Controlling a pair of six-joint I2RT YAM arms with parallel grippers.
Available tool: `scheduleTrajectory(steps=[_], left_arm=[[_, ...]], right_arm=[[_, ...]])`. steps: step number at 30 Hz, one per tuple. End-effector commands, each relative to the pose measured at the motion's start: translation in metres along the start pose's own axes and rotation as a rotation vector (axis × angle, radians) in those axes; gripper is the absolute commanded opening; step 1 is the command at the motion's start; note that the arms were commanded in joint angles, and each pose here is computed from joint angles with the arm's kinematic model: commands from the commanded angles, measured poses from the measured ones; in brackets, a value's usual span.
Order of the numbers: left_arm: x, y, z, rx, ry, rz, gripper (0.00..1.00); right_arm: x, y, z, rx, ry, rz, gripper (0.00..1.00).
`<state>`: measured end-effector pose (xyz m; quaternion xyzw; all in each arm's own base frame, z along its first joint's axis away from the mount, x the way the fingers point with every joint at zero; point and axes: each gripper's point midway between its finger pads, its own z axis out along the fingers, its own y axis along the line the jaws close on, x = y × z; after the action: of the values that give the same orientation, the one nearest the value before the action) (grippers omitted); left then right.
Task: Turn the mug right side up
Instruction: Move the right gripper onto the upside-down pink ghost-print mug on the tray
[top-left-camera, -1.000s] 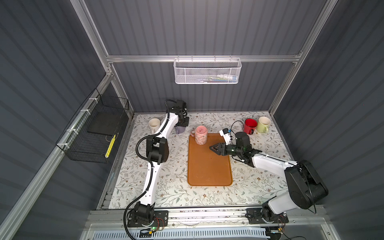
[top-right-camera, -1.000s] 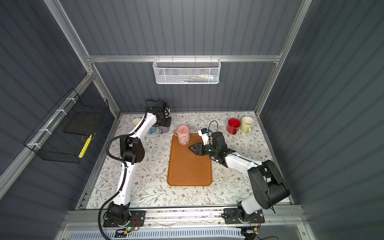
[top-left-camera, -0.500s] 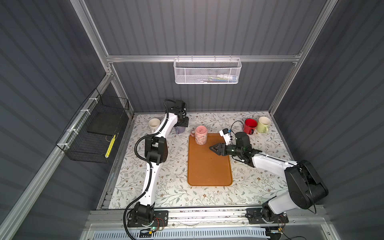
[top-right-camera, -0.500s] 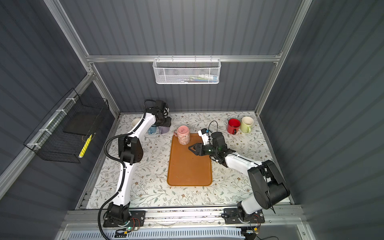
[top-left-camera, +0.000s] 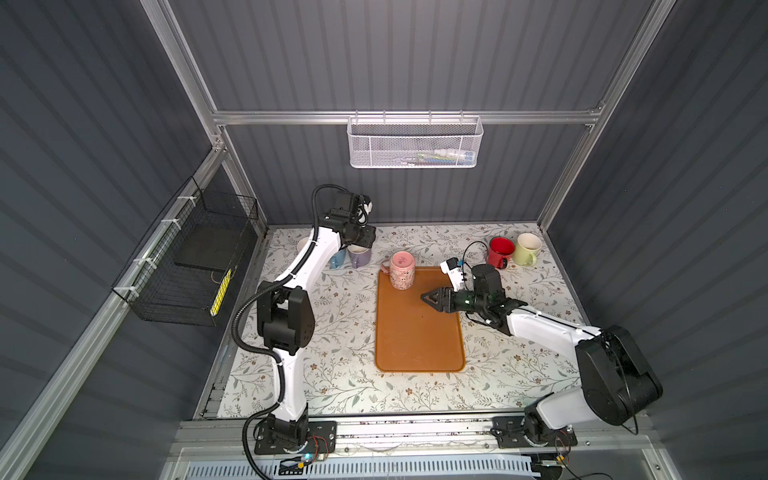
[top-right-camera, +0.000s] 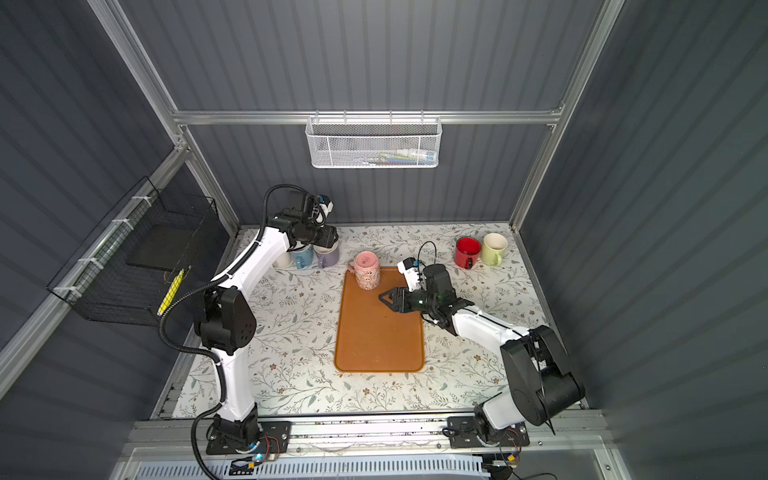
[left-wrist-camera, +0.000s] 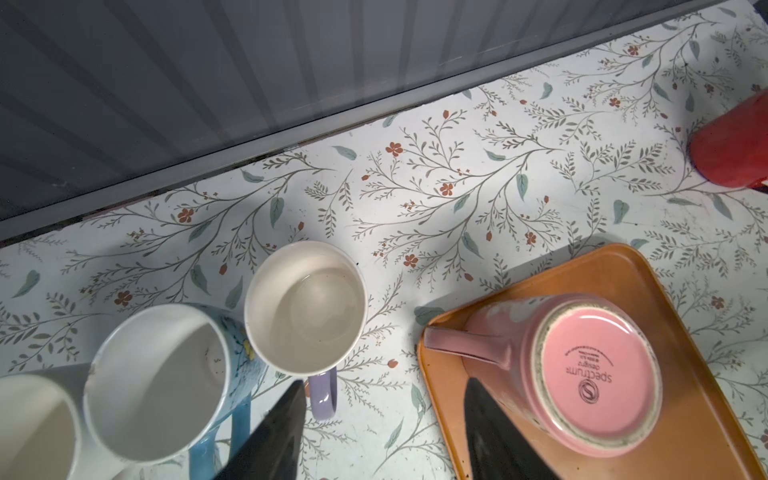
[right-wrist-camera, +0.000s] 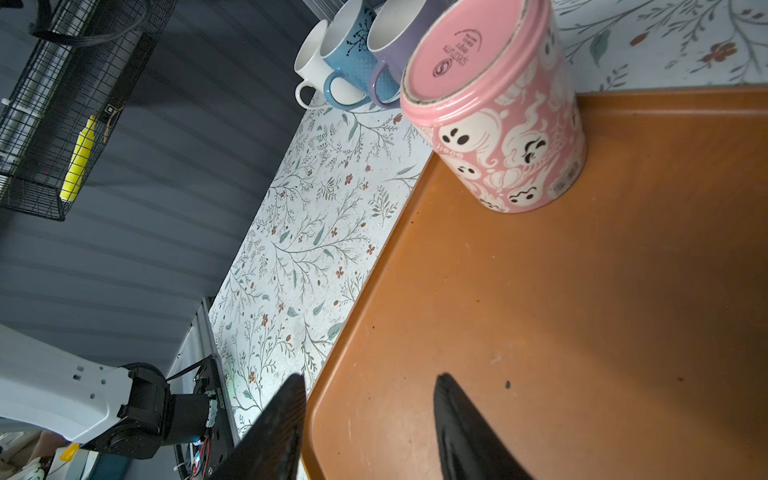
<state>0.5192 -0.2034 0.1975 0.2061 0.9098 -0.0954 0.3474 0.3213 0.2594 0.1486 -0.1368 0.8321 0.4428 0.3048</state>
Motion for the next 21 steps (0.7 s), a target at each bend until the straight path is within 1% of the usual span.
scheduleTrajectory(steps=[1, 4, 7, 10, 15, 21], left_arm=[[0.012, -0.011, 0.021, -0.01, 0.04, 0.048, 0.6], [0.014, -0.005, 0.034, -0.035, 0.067, 0.016, 0.6], [0.015, -0.003, 0.046, -0.048, 0.087, -0.008, 0.59], [0.014, -0.001, 0.058, -0.068, 0.104, -0.014, 0.59], [0.017, -0.001, 0.075, -0.08, 0.128, -0.018, 0.59], [0.022, -0.006, 0.091, -0.086, 0.15, 0.007, 0.59]], right_arm=[[-0.007, 0.008, -0.005, 0.0, -0.012, -0.028, 0.52], [-0.005, 0.004, -0.006, 0.042, -0.002, -0.03, 0.52], [-0.002, -0.017, -0.003, 0.174, 0.029, -0.018, 0.52], [-0.007, -0.03, 0.003, 0.257, 0.042, -0.003, 0.51], [-0.023, -0.038, 0.02, 0.329, 0.041, -0.006, 0.48], [-0.022, -0.051, 0.046, 0.361, 0.09, 0.014, 0.43]])
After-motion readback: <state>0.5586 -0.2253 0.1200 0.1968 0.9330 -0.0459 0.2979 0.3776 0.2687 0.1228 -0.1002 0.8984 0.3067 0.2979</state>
